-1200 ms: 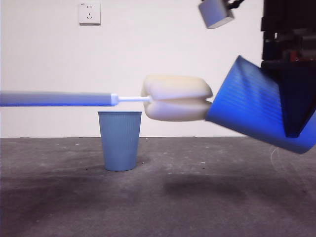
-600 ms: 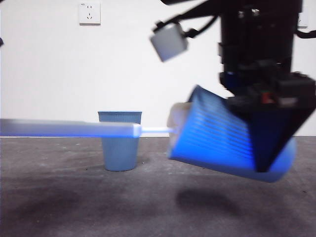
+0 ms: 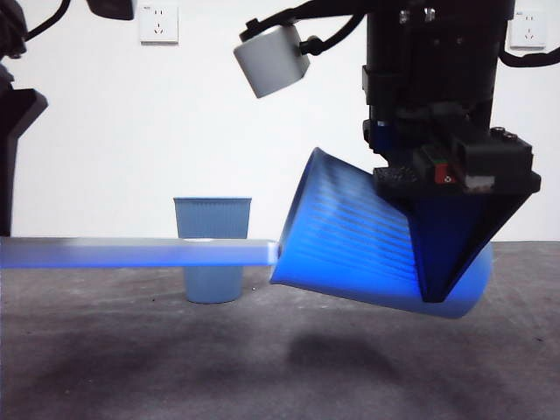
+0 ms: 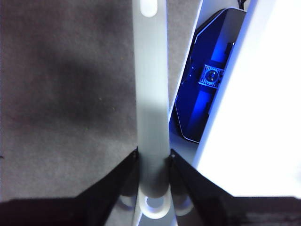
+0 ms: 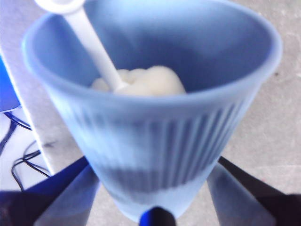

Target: Pick up the cup brush,pick up the cup,insert the brush into the cup,clean the cup,put the cup brush back,put the cup back to the fixed position on the table

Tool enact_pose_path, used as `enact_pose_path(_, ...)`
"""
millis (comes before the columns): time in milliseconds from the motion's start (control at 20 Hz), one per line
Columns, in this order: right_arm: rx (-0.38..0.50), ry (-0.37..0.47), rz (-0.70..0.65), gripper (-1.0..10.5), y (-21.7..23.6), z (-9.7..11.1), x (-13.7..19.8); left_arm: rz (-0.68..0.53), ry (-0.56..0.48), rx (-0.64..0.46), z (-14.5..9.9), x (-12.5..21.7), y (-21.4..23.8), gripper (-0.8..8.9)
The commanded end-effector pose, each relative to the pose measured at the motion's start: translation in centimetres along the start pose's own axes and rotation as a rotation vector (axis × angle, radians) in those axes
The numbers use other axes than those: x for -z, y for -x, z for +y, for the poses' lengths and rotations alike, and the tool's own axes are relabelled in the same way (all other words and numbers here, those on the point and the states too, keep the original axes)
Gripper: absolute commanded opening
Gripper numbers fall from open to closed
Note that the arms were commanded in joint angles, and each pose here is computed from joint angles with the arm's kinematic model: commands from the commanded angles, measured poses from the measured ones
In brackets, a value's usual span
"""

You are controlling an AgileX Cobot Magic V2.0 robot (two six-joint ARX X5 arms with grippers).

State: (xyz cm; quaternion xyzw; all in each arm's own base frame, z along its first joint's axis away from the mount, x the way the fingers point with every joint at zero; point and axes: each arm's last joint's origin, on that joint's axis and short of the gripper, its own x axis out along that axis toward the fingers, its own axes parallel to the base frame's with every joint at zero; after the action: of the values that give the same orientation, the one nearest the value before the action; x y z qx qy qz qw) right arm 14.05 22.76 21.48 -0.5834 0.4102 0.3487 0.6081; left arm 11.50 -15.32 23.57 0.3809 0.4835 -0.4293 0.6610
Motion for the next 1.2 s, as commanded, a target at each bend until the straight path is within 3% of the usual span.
enact_pose_path(50, 0.016, -0.008, -0.004, -0.2, 0.0, 0.0, -0.2, 0.025, 0.021, 0.015, -0.1, 0.5, 0.0, -0.09)
enact_pose_path(800, 0.035, -0.022, 0.031, -0.2, -0.2, -0.4, 0.2, 0.024, 0.129, -0.053, -0.4, 4.7, 3.7, -0.09)
enact_pose_path(1200, 0.046, -0.037, -0.003, -0.2, -0.2, -0.6, -0.1, -0.062, 0.128, -0.068, 0.2, 3.0, 3.1, -0.09)
